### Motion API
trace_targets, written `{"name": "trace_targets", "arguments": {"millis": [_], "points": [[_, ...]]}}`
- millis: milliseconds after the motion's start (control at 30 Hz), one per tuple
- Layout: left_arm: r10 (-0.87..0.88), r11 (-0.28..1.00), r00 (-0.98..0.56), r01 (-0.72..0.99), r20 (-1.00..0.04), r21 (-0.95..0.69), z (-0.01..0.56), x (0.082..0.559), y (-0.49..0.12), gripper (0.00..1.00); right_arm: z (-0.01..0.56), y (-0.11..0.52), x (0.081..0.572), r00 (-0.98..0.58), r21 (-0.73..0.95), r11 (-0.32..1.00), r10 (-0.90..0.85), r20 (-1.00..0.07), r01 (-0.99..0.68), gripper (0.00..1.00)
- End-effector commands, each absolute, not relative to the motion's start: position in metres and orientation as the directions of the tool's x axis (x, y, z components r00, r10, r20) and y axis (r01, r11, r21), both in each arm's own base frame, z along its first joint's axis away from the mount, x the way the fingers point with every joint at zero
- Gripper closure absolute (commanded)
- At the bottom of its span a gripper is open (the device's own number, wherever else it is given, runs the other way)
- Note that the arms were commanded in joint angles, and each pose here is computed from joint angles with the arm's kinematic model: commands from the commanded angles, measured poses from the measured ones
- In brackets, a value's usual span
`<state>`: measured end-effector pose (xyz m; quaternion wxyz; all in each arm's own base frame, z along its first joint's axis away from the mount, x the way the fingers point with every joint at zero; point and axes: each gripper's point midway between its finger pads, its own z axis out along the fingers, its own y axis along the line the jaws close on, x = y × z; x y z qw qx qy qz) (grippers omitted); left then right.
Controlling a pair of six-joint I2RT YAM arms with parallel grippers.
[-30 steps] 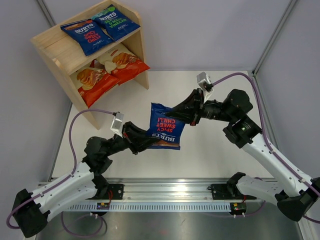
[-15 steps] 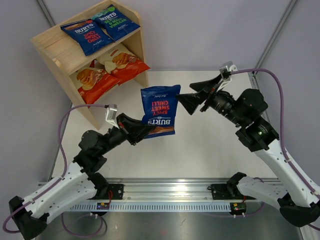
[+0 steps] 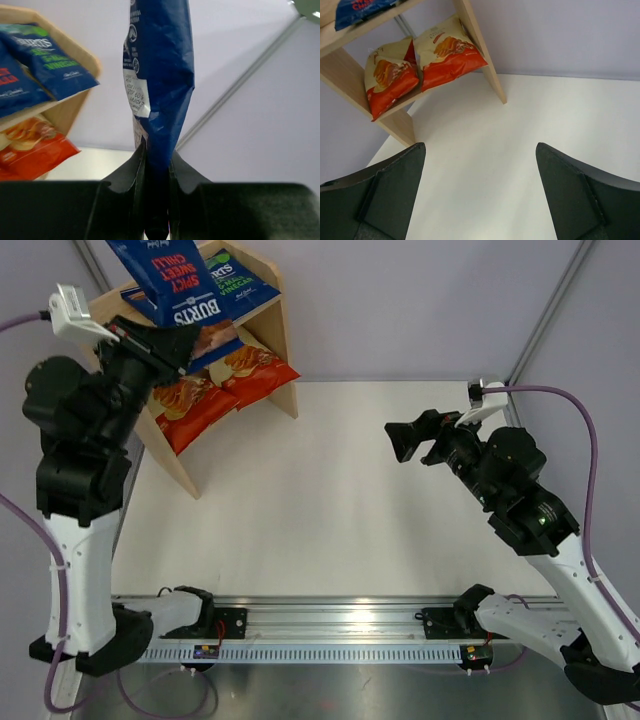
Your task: Place and organize the chips bags onto the shelf
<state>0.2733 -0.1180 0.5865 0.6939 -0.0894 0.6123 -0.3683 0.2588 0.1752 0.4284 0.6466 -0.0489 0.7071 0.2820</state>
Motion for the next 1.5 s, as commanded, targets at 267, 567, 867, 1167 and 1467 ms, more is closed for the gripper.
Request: {"name": "trace_targets", "arguments": {"millis": [267,567,867,1167,1467], "points": [[-0.709,0.677,-0.103,0.179,-0.698,-0.714,0.579,0.34,-0.034,1.0,0.417,0.14,0.238,-0.128,0.329,0.872,0.304,-0.944,-0.362,0.01],[-0.77,0.625,-0.081,0.1,-0.633,-0.774,0.57,0.351,0.031,1.0,0.403,0.134,0.233,-0.133,0.317,0.881,0.288,-0.948,-0.35,0.01],[-0.804,0.592,-0.049,0.009,-0.592,-0.806,0.556,0.352,0.057,0.94,0.399,0.137,0.235,-0.14,0.314,0.88,0.282,-0.949,-0.357,0.01],[-0.842,0.535,0.038,-0.076,-0.538,-0.842,0.555,0.351,0.076,0.95,0.397,0.134,0.234,-0.131,0.315,0.882,0.286,-0.949,-0.351,0.01],[-0.892,0.445,0.021,-0.129,-0.452,-0.886,0.541,0.367,0.084,0.9,0.4,0.133,0.231,-0.118,0.32,0.877,0.298,-0.947,-0.358,0.01]]}}
